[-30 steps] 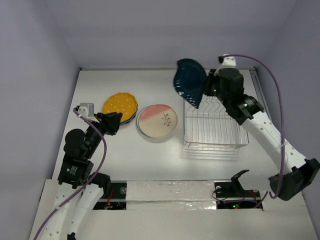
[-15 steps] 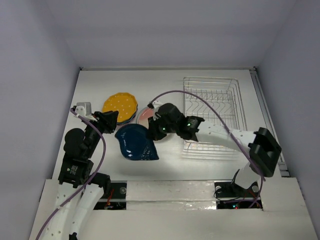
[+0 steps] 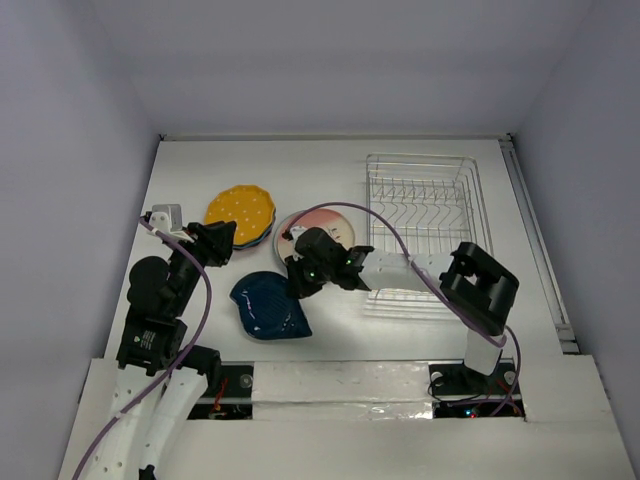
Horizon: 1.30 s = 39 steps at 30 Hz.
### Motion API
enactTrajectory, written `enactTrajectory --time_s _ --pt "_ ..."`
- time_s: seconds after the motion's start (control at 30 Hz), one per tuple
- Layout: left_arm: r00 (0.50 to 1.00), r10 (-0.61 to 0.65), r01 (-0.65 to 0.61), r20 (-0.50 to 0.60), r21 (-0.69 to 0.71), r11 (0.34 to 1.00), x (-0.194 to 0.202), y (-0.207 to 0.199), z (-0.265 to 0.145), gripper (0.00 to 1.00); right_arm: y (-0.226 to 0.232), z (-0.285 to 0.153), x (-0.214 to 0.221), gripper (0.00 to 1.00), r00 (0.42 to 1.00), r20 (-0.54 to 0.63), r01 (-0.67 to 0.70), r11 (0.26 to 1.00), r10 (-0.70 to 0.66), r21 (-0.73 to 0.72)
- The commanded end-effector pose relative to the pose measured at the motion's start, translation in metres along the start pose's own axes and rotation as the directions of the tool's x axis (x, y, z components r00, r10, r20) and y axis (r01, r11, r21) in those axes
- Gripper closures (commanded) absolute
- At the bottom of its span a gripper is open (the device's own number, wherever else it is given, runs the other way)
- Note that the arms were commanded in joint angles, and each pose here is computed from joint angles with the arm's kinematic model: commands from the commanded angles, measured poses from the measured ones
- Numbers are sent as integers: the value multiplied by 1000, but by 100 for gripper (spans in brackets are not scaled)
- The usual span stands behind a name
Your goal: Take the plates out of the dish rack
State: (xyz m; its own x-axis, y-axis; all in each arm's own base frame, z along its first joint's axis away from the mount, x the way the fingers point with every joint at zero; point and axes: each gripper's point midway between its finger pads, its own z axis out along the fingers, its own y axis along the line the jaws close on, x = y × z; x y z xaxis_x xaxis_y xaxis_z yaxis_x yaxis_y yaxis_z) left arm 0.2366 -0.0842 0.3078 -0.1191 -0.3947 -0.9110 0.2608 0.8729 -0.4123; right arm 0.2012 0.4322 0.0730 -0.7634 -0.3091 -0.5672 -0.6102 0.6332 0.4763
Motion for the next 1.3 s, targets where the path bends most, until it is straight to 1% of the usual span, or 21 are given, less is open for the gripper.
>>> enactTrajectory --time_s 0.0,0.13,0.17,0.3,0.37,0.47,0.53,0.57,0.73,0.77,0.83,0.93,0.97,1.03,1.07,1.1,1.13,1.17,1.2,1.23,1.27 --pt "998 11 -13 70 31 999 -25 -11 -2 73 22 -1 -35 100 990 144 21 998 -12 -62" --pt "998 11 -13 65 34 999 -24 -11 0 73 6 7 -25 100 993 121 12 1000 -12 1" --pt "998 9 -12 66 37 999 -24 -12 -1 73 -3 9 -24 99 992 124 10 999 -15 44" --pt "998 10 -12 69 30 999 -24 -10 -1 72 -27 11 -11 87 995 96 4 989 -18 145" --pt "998 8 -11 69 33 999 -25 -10 -1 72 -35 10 -11 84 994 109 2 983 -22 184" --pt "998 7 -9 65 38 999 -23 -11 0 72 -48 11 -2 80 997 78 5 972 -25 236" --pt "998 5 -8 64 38 999 -23 -11 0 72 -49 13 0 79 997 71 7 970 -25 243" --pt "998 5 -8 65 38 999 -23 -11 0 72 -55 13 4 75 998 55 10 964 -26 267" --pt "998 4 -7 66 40 999 -24 -11 -1 71 -62 12 7 63 999 42 16 954 -30 300" --pt "998 5 -8 65 42 999 -24 -12 -1 71 -64 12 8 58 999 40 16 951 -29 308" --pt "998 4 -7 65 42 999 -23 -12 -1 71 -64 11 8 57 999 41 14 950 -28 311" --pt "998 6 -8 65 43 999 -23 -12 -1 71 -59 4 3 56 998 61 9 954 -29 300" --pt "998 4 -7 64 41 999 -23 -11 -1 70 -57 0 0 54 997 71 5 954 -28 298" --pt "998 4 -7 67 46 999 -24 -12 -1 69 -47 -15 -14 47 993 113 3 959 -36 282" --pt "998 4 -7 67 46 999 -24 -12 -1 67 -43 -23 -20 40 991 128 6 962 -43 274" --pt "998 4 -7 65 45 999 -23 -12 -1 66 -37 -30 -26 36 988 145 8 965 -48 263" --pt "998 4 -7 65 48 999 -23 -13 -1 64 -26 -47 -40 32 980 191 9 971 -56 240" --pt "998 4 -7 63 49 999 -23 -13 0 61 -22 -57 -47 26 975 212 15 970 -68 241" --pt "998 4 -7 65 50 999 -23 -13 0 59 -17 -68 -55 23 968 240 18 972 -75 233" --pt "998 4 -7 63 49 999 -23 -13 0 56 -6 -90 -70 21 951 296 20 976 -85 215" --pt "998 4 -8 64 51 999 -23 -13 0 46 -5 -103 -78 20 939 329 18 973 -95 230"
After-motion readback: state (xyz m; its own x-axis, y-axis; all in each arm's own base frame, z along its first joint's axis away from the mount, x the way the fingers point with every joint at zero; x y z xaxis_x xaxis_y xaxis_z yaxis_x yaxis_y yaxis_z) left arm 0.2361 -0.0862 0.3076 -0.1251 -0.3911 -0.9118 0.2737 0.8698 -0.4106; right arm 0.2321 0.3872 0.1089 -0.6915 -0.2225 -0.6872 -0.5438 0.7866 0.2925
